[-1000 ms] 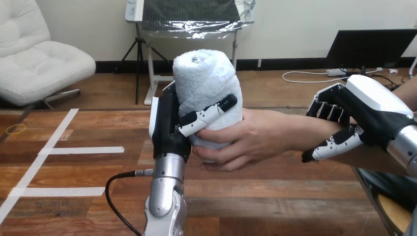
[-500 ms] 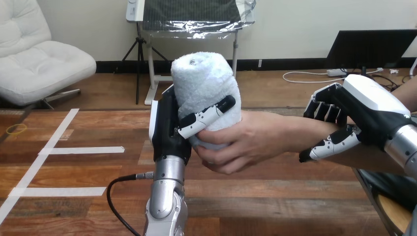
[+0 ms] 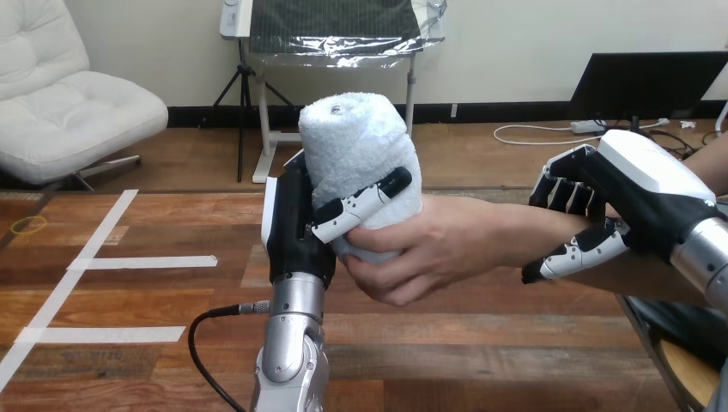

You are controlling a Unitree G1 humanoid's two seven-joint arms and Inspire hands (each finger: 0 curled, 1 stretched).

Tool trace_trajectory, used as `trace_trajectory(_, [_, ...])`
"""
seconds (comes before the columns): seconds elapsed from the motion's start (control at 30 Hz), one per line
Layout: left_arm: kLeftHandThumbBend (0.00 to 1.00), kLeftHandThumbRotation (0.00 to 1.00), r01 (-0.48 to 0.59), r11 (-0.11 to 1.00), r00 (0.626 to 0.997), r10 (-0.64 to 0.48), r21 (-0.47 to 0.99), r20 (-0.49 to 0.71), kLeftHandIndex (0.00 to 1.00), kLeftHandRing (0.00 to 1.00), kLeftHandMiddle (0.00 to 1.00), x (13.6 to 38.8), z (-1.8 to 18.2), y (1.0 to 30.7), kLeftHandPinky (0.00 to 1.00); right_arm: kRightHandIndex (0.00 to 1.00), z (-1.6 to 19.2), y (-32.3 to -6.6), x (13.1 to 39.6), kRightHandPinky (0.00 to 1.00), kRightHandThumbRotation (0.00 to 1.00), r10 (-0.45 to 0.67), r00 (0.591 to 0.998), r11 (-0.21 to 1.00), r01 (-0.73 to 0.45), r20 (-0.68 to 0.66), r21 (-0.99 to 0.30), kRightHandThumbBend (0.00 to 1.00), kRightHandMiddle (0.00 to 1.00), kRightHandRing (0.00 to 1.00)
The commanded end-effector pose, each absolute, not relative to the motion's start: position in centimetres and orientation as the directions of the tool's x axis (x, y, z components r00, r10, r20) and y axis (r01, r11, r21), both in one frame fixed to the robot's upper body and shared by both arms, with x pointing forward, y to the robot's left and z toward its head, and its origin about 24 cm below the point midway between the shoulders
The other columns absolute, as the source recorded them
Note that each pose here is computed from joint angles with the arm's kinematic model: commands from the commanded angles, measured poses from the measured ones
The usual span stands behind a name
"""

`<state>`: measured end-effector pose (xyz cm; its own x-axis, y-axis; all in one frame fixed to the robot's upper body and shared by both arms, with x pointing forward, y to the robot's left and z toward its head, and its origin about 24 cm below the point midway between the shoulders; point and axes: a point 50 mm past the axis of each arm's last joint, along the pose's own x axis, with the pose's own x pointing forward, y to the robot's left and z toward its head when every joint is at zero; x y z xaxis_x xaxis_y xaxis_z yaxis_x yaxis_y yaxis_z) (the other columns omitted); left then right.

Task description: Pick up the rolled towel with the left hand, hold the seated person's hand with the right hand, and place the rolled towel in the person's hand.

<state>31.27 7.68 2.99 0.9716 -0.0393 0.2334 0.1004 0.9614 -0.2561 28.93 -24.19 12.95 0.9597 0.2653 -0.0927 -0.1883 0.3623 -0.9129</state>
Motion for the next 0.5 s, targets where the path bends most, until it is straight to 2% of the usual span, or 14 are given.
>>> trace_trajectory(0.0, [0.63, 0.00, 0.339, 0.878, 0.899, -0.196, -0.339, 0.391, 0.42, 0.32, 0.39, 30.77, 7.68, -0.28, 0.27, 0.45, 12.69, -23.94, 29.51, 0.32, 0.15, 0.251, 0.963, 0.386, -0.195, -0.100, -0.902, 0.95, 0.42, 0.36])
trace_trajectory(0.33, [0.63, 0.00, 0.350, 0.882, 0.899, -0.222, -0.316, 0.376, 0.44, 0.34, 0.41, 30.90, 7.28, 0.23, 0.28, 0.45, 12.60, -24.18, 29.33, 0.32, 0.15, 0.256, 0.961, 0.393, -0.203, -0.106, -0.897, 0.95, 0.42, 0.37])
trace_trajectory(0.43, [0.65, 0.00, 0.364, 0.882, 0.897, -0.247, -0.298, 0.366, 0.48, 0.38, 0.46, 30.98, 7.08, 0.43, 0.31, 0.45, 12.56, -24.24, 29.24, 0.33, 0.15, 0.263, 0.958, 0.393, -0.214, -0.114, -0.894, 0.95, 0.42, 0.37])
trace_trajectory(0.47, [0.68, 0.06, 0.370, 0.883, 0.896, -0.257, -0.288, 0.363, 0.53, 0.42, 0.50, 31.02, 7.00, 0.54, 0.33, 0.45, 12.55, -24.27, 29.21, 0.33, 0.16, 0.267, 0.956, 0.393, -0.220, -0.118, -0.893, 0.95, 0.43, 0.37])
